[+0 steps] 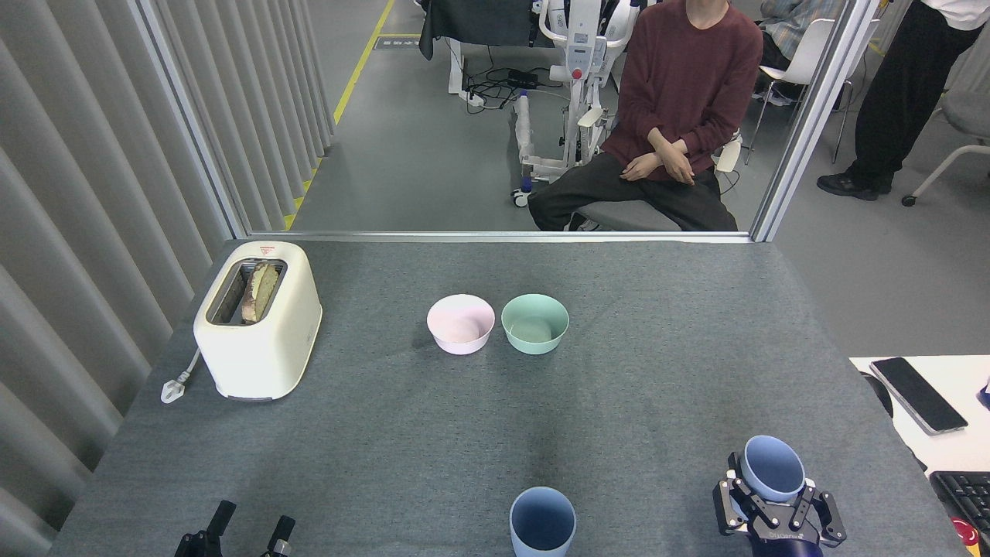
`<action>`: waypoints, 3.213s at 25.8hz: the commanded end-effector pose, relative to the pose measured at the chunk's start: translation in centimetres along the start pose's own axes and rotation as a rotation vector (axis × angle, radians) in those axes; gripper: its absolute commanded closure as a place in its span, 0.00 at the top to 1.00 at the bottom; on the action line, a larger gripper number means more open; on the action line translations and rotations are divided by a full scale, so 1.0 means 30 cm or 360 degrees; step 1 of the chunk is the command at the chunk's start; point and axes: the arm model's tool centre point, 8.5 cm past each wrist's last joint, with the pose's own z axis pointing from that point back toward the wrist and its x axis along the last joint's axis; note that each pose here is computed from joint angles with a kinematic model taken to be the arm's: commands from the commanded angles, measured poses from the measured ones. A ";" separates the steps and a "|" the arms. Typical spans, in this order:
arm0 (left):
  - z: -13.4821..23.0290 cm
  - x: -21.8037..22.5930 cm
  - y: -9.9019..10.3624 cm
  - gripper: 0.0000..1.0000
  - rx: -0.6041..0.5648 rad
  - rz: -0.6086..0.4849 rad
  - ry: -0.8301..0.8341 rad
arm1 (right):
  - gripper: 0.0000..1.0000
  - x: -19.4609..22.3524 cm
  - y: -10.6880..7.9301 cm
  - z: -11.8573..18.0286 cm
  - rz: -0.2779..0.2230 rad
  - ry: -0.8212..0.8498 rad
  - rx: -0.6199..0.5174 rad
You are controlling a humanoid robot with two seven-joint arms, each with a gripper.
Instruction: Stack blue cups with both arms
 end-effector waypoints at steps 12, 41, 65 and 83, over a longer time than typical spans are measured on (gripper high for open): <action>0.012 0.039 -0.009 1.00 0.0009 0.0027 -0.0013 | 0.39 0.521 -0.366 0.153 -0.0115 -0.0922 -0.0467; 0.012 0.034 -0.002 1.00 0.0017 0.0021 -0.0014 | 0.96 0.718 -0.278 0.270 -0.0020 -0.1089 -0.0316; 0.007 0.070 -0.022 1.00 0.0010 0.0042 -0.0009 | 1.00 0.080 -0.048 0.390 -0.0023 -0.0278 0.0011; 0.281 0.063 0.077 0.98 -0.0559 -0.0357 0.0323 | 1.00 0.083 -0.058 0.553 -0.0031 -0.0228 -0.0036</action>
